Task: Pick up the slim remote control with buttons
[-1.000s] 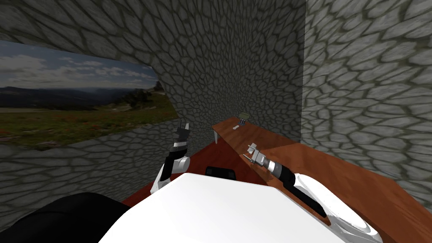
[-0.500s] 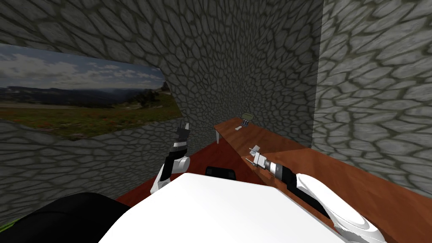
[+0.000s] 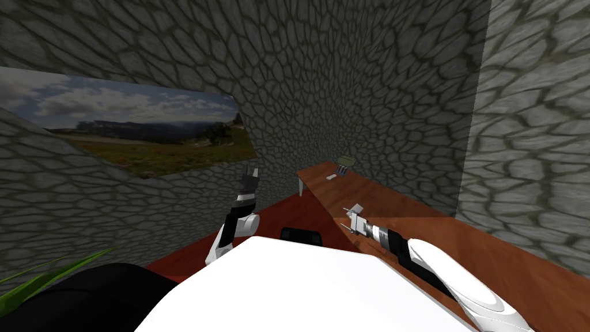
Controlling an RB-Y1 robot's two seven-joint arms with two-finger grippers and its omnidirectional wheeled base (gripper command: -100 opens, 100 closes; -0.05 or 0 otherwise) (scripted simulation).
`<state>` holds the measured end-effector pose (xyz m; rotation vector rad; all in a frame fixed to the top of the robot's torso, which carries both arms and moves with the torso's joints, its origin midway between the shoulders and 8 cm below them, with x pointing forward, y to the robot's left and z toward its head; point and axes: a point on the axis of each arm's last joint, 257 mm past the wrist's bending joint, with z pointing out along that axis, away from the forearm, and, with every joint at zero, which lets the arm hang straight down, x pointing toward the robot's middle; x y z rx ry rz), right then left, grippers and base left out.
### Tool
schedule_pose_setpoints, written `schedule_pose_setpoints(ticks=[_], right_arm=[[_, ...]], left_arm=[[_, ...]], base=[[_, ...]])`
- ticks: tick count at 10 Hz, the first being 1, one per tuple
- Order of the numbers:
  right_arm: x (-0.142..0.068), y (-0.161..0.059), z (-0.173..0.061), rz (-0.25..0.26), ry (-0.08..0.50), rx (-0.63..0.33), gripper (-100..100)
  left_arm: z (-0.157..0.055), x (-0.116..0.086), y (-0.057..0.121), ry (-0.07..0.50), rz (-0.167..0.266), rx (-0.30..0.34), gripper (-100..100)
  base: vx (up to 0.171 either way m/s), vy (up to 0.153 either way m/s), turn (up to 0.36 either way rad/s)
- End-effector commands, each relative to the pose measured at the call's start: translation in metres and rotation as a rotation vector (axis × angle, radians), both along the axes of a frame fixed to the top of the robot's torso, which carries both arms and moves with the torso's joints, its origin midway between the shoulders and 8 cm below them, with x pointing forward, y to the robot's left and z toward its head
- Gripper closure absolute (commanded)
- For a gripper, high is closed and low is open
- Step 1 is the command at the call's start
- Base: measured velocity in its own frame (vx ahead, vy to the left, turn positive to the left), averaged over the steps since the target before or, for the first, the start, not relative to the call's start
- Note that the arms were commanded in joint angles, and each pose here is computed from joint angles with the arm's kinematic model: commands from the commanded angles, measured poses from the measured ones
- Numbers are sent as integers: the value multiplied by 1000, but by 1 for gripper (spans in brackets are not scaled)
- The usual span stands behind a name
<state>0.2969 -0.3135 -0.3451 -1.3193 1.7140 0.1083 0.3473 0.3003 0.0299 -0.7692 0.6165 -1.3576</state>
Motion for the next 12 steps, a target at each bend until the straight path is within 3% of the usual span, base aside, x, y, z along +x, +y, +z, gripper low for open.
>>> schedule_pose_setpoints(ticks=[1, 3, 6, 8, 9, 12], right_arm=[[-7, -20, -16, 28, 30, -78, -100], [-12, -30, -28, 31, 53, -125, -100], [-31, -68, -56, 65, 128, -247, -100], [-35, -75, -63, 74, 144, -288, -100], [-44, -92, -73, 84, 181, -331, -100], [-58, -118, -88, 108, 236, -418, -100]], left_arm=[[0, 0, 0, 0, 0, 0, 0], [0, 0, 0, 0, 0, 0, 0], [0, 0, 0, 0, 0, 0, 0], [0, 0, 0, 0, 0, 0, 0], [0, 0, 0, 0, 0, 0, 0], [0, 0, 0, 0, 0, 0, 0]], base=[[4, -26, 287], [1, -26, 67], [1, -27, 253], [4, -26, 35], [2, -11, 269], [3, -36, 185]])
